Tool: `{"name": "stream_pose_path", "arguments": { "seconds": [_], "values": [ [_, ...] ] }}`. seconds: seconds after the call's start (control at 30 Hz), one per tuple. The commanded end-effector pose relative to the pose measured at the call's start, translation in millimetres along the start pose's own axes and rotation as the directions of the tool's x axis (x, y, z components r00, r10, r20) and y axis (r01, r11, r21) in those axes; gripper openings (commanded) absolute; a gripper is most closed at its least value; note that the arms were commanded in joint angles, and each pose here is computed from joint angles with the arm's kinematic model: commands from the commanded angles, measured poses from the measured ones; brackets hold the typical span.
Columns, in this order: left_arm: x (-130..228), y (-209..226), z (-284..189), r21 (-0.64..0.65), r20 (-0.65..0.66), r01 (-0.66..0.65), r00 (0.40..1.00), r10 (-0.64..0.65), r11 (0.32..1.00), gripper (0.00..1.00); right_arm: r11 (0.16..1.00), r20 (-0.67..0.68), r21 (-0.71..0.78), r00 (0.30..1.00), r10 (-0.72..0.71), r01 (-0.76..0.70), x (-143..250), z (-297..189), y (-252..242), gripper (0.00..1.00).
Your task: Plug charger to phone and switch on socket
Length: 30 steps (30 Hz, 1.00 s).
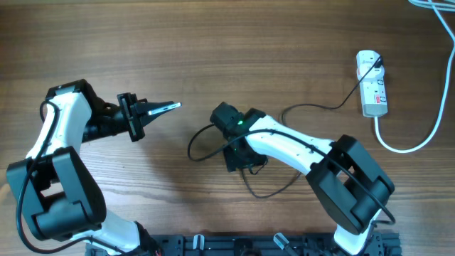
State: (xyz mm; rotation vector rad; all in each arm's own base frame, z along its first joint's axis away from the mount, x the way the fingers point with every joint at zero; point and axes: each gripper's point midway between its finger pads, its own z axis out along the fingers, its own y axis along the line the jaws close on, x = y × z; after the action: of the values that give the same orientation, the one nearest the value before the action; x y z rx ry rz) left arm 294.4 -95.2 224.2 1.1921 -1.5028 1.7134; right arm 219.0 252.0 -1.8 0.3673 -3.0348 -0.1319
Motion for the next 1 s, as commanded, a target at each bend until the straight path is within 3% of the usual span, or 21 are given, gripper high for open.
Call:
{"name": "stream_pose_path", "arguments": {
  "seconds": [0.0, 0.17, 0.3, 0.4, 0.5, 0.63, 0.73, 0.87, 0.97],
  "values": [
    [7, -6, -1, 0.029, -0.006, -0.057, 0.998, 0.058, 0.998, 0.04, 0.994, 0.062, 0.091, 0.997, 0.049, -0.054, -7, -1, -14, 0.40],
    [1, 7, -1, -0.053, 0.027, -0.075, 0.997, 0.077, 0.996, 0.04, 0.988, 0.118, 0.135, 0.991, 0.064, -0.080, -17, -2, -24, 0.36],
    [1, 7, -1, -0.056, 0.019, -0.209, 0.978, 0.210, 0.976, 0.04, 0.987, 0.169, 0.139, 0.984, 0.062, -0.086, -29, -4, -24, 0.35],
    [-6, 15, -2, -0.118, 0.016, -0.387, 0.920, 0.391, 0.915, 0.04, 0.979, 0.176, 0.184, 0.983, 0.050, -0.083, -29, -5, -33, 0.35],
    [-29, 39, -9, -0.303, 0.035, -0.425, 0.889, 0.456, 0.853, 0.04, 0.964, 0.163, 0.255, 0.986, 0.030, -0.072, -24, -8, -47, 0.35],
    [-54, 36, -14, -0.377, 0.048, -0.532, 0.807, 0.589, 0.758, 0.04, 0.959, 0.153, 0.264, 0.986, 0.062, -0.101, -25, -9, -59, 0.36],
    [-68, 36, -18, -0.432, 0.057, -0.566, 0.760, 0.648, 0.702, 0.04, 0.961, 0.129, 0.256, 0.989, 0.070, -0.102, -25, -10, -66, 0.36],
    [-103, 26, -31, -0.552, 0.080, -0.614, 0.634, 0.769, 0.564, 0.04, 0.980, 0.097, 0.179, 0.993, 0.066, -0.083, -25, -7, -56, 0.36],
    [-116, 30, -40, -0.626, 0.106, -0.563, 0.625, 0.774, 0.540, 0.04, 0.992, 0.062, 0.107, 0.996, 0.066, -0.073, -20, -4, -43, 0.36]
  ]
}}
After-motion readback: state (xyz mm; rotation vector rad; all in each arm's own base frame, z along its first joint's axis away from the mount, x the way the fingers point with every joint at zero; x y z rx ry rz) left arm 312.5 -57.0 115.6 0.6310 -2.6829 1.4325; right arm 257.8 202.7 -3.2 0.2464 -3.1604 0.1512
